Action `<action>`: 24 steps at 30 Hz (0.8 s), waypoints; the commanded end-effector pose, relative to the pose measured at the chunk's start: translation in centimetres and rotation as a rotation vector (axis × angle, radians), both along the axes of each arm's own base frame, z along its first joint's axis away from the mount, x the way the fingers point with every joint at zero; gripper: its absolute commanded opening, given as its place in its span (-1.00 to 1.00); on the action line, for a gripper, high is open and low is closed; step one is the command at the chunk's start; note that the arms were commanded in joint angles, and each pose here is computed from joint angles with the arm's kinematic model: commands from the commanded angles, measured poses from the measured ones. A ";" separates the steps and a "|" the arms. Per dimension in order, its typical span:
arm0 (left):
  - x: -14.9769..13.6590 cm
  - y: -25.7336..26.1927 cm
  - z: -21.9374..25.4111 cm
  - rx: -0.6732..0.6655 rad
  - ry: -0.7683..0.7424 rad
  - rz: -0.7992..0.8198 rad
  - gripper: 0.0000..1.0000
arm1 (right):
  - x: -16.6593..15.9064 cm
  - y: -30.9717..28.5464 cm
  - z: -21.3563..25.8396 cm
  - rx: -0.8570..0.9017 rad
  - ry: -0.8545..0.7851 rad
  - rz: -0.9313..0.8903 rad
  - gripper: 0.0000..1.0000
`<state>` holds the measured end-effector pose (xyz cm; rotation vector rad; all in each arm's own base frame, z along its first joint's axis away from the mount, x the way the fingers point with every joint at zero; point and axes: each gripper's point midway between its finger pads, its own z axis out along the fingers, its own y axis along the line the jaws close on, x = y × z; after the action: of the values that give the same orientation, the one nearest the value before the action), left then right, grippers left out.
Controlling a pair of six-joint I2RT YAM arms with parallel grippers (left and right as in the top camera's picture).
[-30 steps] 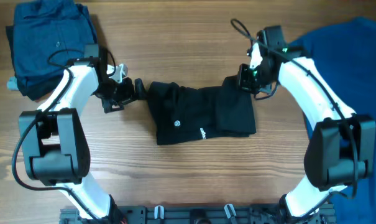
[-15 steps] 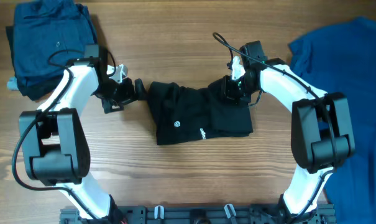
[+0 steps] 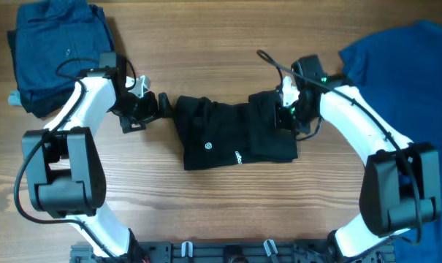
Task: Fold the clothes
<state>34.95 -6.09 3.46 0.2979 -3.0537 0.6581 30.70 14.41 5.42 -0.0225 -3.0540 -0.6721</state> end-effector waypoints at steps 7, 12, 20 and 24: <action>0.0 -0.2 -0.1 -0.022 -0.002 -0.016 1.00 | -6.0 2.6 -4.4 0.168 0.131 0.028 -0.62; -0.1 -0.2 -0.1 -0.023 0.002 -0.016 0.99 | -4.9 2.3 -3.5 0.135 0.106 -0.007 -0.91; -0.1 -0.2 -0.1 -0.023 0.002 -0.016 0.99 | 3.9 1.1 9.9 0.068 -0.390 -0.082 -0.66; -0.1 -0.2 -0.1 -0.022 0.001 -0.016 0.99 | 4.7 1.7 5.1 0.055 -0.273 -0.074 -0.68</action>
<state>34.87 -6.09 3.46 0.2987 -3.0504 0.6570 35.01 16.19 14.26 0.0102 -3.3762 -0.9074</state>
